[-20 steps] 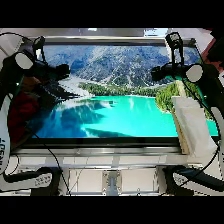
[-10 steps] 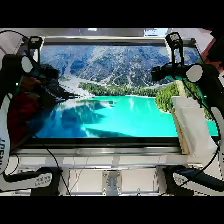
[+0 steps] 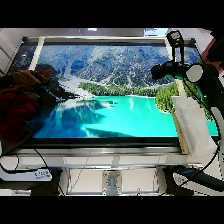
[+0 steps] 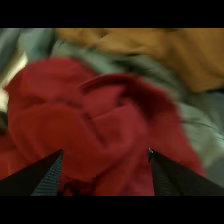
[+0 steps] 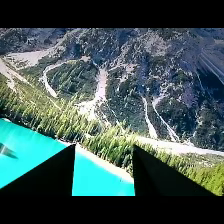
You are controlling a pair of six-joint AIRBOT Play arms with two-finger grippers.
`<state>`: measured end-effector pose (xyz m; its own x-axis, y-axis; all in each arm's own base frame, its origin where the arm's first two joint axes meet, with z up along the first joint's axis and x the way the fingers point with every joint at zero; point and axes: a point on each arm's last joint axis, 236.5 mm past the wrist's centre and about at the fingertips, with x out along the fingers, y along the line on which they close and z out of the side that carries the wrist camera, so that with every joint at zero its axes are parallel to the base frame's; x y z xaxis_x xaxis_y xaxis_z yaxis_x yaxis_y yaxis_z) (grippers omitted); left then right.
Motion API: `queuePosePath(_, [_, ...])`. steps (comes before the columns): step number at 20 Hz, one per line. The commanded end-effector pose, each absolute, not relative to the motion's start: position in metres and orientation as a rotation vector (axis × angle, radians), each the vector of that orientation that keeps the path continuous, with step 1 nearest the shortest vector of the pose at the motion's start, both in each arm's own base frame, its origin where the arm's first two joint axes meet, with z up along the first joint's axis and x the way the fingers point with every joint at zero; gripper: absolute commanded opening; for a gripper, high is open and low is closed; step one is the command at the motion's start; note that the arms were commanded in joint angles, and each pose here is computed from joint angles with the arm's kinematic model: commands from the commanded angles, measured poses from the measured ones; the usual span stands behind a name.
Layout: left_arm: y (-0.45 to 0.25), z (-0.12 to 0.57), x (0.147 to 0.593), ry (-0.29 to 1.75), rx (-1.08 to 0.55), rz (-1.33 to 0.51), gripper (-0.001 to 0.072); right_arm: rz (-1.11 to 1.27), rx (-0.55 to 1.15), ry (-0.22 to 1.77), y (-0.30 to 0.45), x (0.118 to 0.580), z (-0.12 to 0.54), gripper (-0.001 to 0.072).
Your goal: Fold the shirts.
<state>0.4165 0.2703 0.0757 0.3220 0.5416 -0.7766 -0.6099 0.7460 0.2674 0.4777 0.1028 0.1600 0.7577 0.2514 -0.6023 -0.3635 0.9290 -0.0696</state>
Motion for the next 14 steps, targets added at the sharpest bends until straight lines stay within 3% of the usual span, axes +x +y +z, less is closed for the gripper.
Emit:
queuePosePath(1, [0.307, 0.03, 0.394, 1.008, -0.347, 0.844, 0.0599, 0.328, -0.172, 0.569, 0.104, 0.486, 0.172, 0.041])
queuePosePath(4, [0.311, -0.006, 0.399, 1.028, -0.456, 0.83, 0.0599, 0.326, -0.171, 0.562, 0.104, 0.487, 0.173, 0.0411])
queuePosePath(8, [0.311, -0.035, 0.413, 1.033, -0.487, 0.8, 0.0596, 0.333, -0.157, 0.565, 0.106, 0.486, 0.173, 0.041])
queuePosePath(9, [0.311, -0.034, 0.418, 1.011, -0.489, 0.792, 0.052, 0.338, -0.144, 0.565, 0.108, 0.486, 0.173, 0.041])
queuePosePath(10, [0.312, -0.03, 0.425, 0.977, -0.495, 0.782, 0.0177, 0.345, -0.128, 0.564, 0.111, 0.485, 0.174, 0.041])
queuePosePath(11, [0.313, -0.026, 0.43, 0.957, -0.495, 0.774, 0.001, 0.353, -0.11, 0.563, 0.114, 0.485, 0.175, 0.041])
queuePosePath(14, [0.307, -0.009, 0.441, 0.935, -0.502, 0.725, 0.0012, 0.372, -0.063, 0.56, 0.121, 0.484, 0.177, 0.041])
